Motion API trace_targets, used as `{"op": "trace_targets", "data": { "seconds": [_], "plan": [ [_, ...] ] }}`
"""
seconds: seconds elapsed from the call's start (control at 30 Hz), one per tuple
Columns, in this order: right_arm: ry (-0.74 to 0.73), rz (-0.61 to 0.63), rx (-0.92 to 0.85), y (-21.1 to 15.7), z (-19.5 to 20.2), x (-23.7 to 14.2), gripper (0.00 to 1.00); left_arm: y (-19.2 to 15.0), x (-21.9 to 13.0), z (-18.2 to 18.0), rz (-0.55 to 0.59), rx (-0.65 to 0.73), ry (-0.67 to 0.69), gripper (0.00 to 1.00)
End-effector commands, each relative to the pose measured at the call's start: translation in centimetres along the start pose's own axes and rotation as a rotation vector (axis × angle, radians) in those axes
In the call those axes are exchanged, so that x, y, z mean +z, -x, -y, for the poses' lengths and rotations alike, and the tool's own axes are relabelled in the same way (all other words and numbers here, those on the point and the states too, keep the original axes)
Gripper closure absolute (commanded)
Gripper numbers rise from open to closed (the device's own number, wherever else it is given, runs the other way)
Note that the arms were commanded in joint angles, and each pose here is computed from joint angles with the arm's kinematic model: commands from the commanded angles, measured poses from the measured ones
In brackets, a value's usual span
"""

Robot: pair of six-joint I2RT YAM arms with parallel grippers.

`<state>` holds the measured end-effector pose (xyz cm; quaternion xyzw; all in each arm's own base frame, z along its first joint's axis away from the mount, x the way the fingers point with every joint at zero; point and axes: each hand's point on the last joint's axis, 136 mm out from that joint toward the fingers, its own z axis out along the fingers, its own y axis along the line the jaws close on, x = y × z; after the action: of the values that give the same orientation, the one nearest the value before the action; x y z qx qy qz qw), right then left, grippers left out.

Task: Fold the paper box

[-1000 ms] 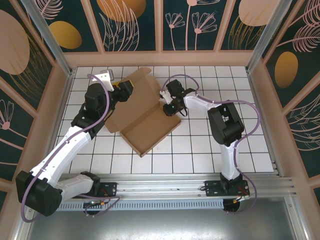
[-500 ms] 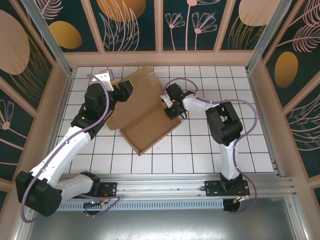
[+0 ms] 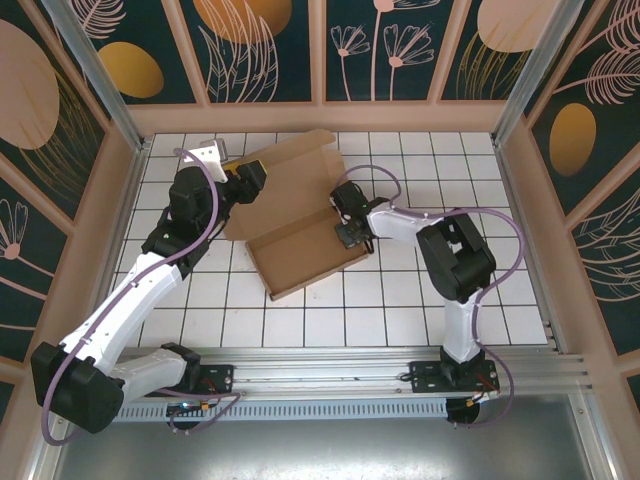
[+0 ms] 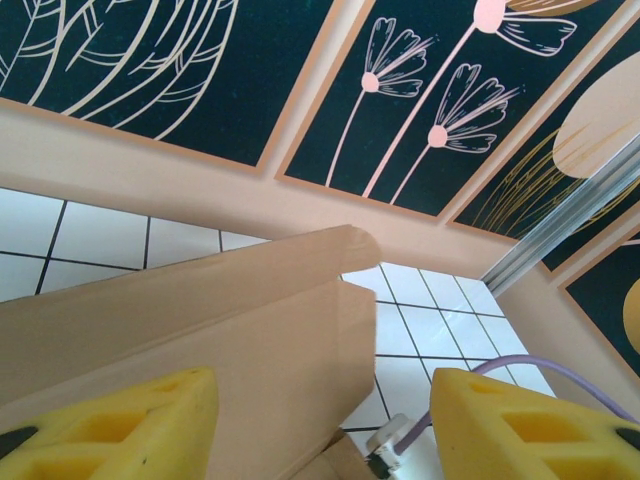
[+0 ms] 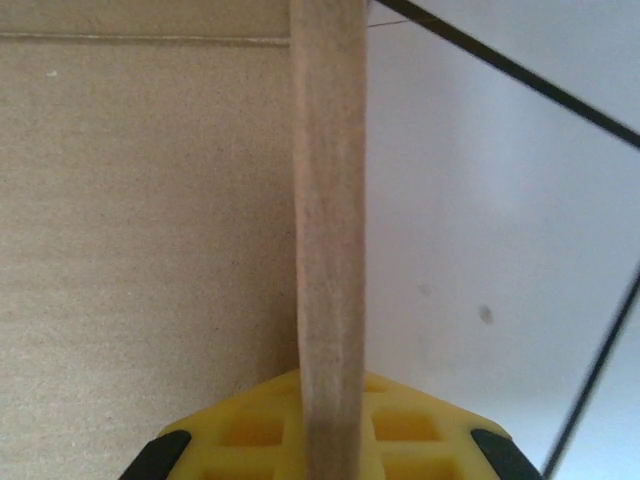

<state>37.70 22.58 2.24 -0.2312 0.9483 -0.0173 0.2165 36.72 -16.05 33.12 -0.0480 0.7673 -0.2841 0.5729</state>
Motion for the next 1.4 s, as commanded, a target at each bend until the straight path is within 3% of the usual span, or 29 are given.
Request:
{"op": "trace_targets", "data": {
  "seconds": [0.0, 0.13, 0.33, 0.5, 0.6, 0.73, 0.83, 0.97, 1.1, 1.23, 1.37],
  "plan": [
    [-0.058, -0.055, 0.153, -3.4, 2.4, 0.0, 0.83, 0.4, 0.1, -0.1, 0.021, -0.008, 0.000, 0.41],
    [0.009, -0.006, 0.300, -4.9, 2.2, -1.6, 0.67, 0.2, 0.4, -0.5, 0.019, -0.005, 0.014, 0.41],
    [0.156, 0.276, 0.384, -1.7, 1.7, -7.0, 0.37, -1.6, 1.5, -1.7, 0.001, 0.018, 0.040, 0.40],
    [0.295, 0.591, 0.422, 3.3, 4.7, -14.3, 0.30, -1.7, 1.8, -3.1, 0.034, 0.067, 0.097, 0.39],
    [0.192, 0.767, 0.470, 6.1, 7.6, -17.3, 0.24, -0.9, 2.3, -4.1, 0.042, 0.070, 0.175, 0.30],
    [0.165, 0.850, 0.291, 8.7, 8.2, -19.4, 0.20, 0.1, 3.4, -4.3, 0.024, 0.105, 0.190, 0.25],
    [0.174, 0.847, 0.330, 10.5, 11.3, -18.6, 0.22, 0.1, 4.0, -4.4, 0.009, 0.084, 0.060, 0.26],
    [0.419, 0.843, 0.363, 11.8, 14.0, -17.5, 0.15, -0.5, 4.3, -7.6, 0.005, 0.079, 0.081, 0.23],
    [0.615, 0.820, 0.352, 12.3, 13.9, -16.5, 0.15, -1.7, 5.2, -10.3, -0.057, 0.040, 0.026, 0.21],
    [0.674, 0.781, 0.364, 12.0, 14.2, -14.7, 0.14, -3.9, 6.6, -11.7, -0.154, 0.004, -0.090, 0.20],
    [0.733, 0.748, 0.366, 11.7, 13.8, -13.5, 0.14, -5.3, 6.8, -12.9, -0.177, 0.033, -0.093, 0.21]
  ]
}}
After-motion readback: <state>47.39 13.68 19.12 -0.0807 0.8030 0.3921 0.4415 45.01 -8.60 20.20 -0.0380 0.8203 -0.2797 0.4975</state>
